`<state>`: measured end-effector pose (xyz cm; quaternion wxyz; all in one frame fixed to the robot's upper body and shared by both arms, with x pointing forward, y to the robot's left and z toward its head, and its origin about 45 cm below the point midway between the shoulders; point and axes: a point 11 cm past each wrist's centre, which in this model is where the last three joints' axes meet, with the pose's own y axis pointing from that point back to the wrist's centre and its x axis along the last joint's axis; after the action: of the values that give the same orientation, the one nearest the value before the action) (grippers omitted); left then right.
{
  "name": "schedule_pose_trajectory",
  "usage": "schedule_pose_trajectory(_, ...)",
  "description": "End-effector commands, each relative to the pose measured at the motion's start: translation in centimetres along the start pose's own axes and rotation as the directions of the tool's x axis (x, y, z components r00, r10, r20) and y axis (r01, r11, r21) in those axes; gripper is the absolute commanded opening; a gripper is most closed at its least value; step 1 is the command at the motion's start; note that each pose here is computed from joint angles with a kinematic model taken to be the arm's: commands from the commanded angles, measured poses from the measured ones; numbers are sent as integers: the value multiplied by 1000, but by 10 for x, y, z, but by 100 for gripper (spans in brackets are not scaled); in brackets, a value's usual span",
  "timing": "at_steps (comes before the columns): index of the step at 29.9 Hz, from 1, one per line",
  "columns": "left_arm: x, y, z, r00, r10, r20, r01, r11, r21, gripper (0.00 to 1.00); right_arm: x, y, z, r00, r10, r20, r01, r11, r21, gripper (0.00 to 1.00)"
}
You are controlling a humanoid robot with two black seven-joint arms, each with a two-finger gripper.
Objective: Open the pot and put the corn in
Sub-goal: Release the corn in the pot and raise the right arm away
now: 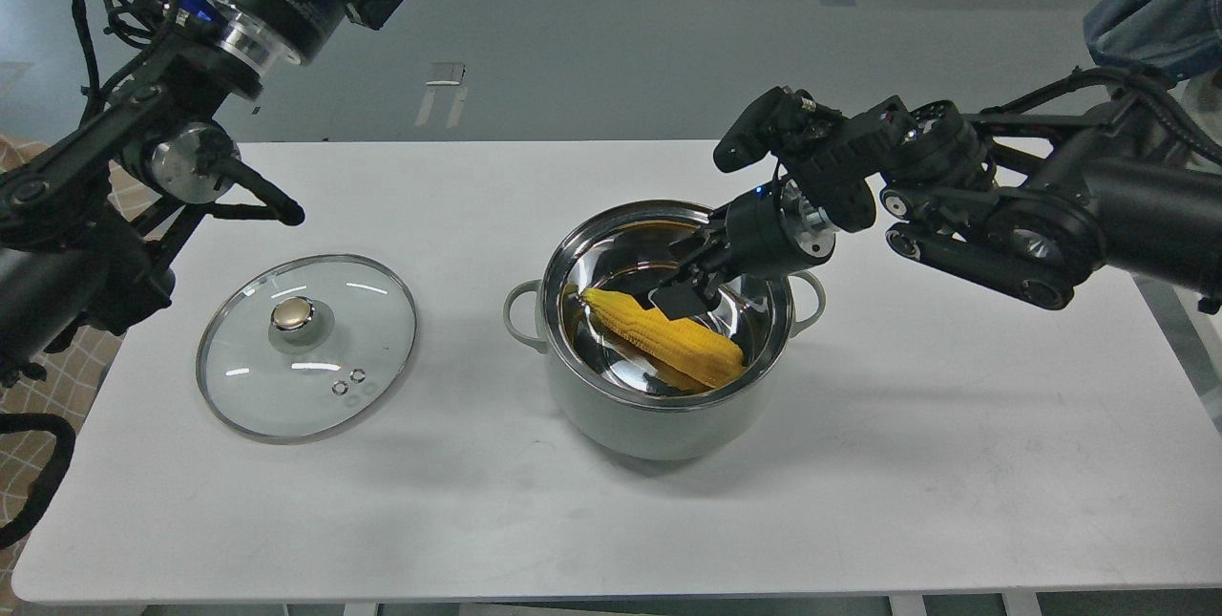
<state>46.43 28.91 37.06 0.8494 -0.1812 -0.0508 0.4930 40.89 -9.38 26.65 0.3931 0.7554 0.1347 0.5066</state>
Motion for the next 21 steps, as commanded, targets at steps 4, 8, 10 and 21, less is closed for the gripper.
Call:
schedule_pose_trajectory(4,0,1,-2,1000,2,2,-2,1000,4,97,82,68,28,945,289,154,-281,957,-71,79)
schedule_pose_trajectory(8,0,1,-4,1000,10,-1,-10,1000,6,97,108,113,66,809,523,268,-495,852,-168,100)
schedule_pose_trajectory(10,1,1,-5,1000,13,-2,-13,1000,8,97,105,120,76,742,584,327,-555,810,-189,100)
schedule_pose_trajectory(21,2,8,-33,999,29,-26,-27,998,59,98,22,114,129,-80,602,795,-821,412,-395,100)
